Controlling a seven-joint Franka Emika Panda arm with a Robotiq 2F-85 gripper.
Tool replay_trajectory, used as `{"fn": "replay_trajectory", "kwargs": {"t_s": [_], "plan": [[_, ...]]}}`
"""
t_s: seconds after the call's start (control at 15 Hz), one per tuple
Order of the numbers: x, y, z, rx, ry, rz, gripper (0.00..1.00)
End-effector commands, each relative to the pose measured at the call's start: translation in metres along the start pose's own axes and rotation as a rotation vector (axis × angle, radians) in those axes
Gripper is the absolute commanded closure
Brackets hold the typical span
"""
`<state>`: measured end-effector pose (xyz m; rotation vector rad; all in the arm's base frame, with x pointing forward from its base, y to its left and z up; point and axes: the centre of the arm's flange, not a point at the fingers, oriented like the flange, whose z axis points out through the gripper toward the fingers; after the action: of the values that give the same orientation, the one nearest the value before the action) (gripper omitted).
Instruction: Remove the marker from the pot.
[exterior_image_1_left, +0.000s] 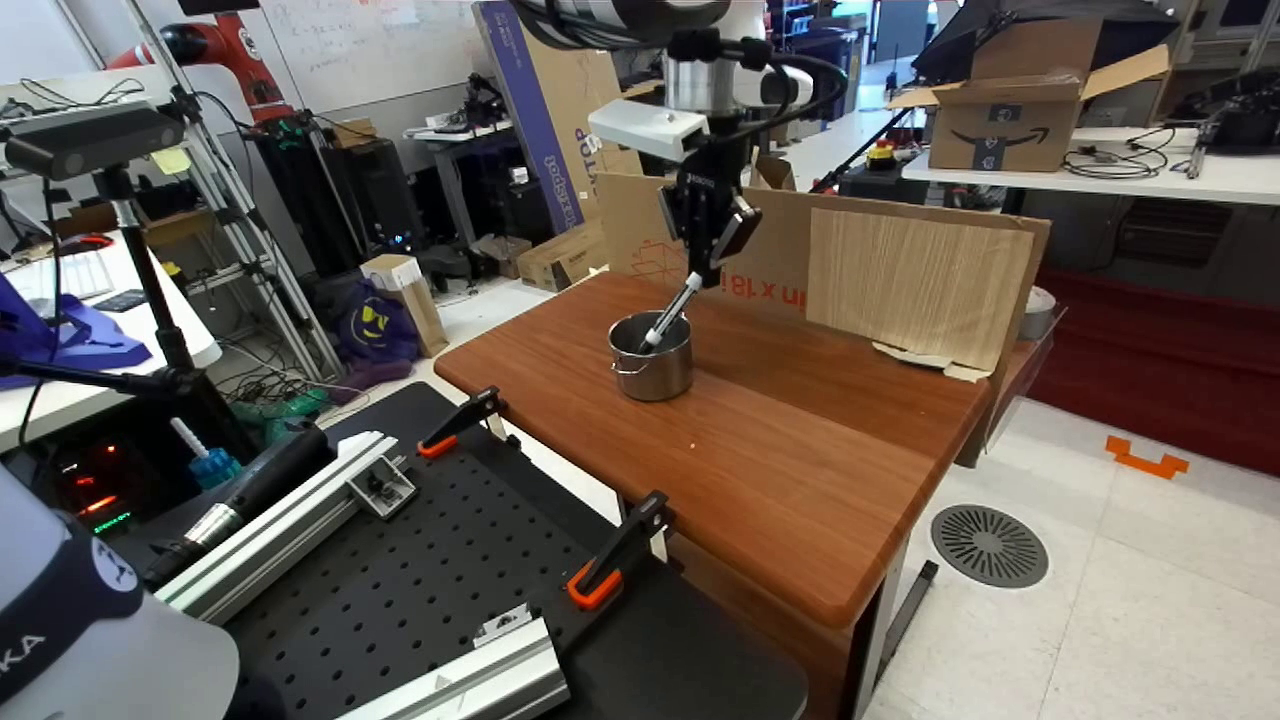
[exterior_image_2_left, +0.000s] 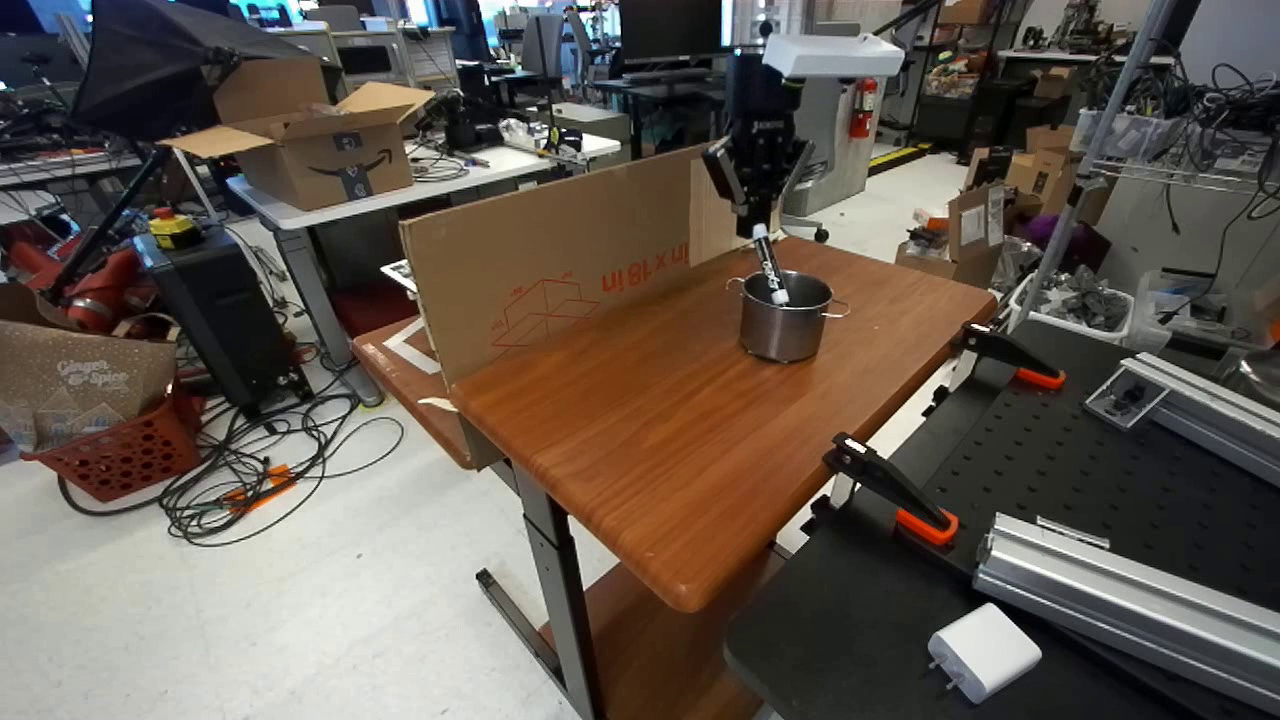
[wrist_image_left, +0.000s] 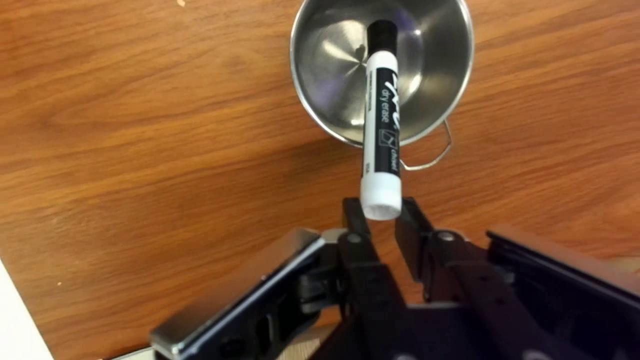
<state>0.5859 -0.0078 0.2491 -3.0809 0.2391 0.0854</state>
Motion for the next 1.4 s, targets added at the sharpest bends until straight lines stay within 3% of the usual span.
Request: {"fn": "replay_trajectory", "kwargs": {"t_s": [0.0,0.27,0.53,0.93,1.33], "plan": [[-0.01,0.002,-0.04,0.056,0.001,-0.005,0.95],[-0.017,-0.018,-0.072,0.062,0.014,-0.023,0.95],[-0.02,-0.054,-0.075,0.056,0.005,-0.077,0.95],[-0.026,-0.114,-0.039,0.029,-0.041,-0.16,0.95],[-0.023,-0.139,0.013,0.01,-0.086,-0.206,0.95]]}}
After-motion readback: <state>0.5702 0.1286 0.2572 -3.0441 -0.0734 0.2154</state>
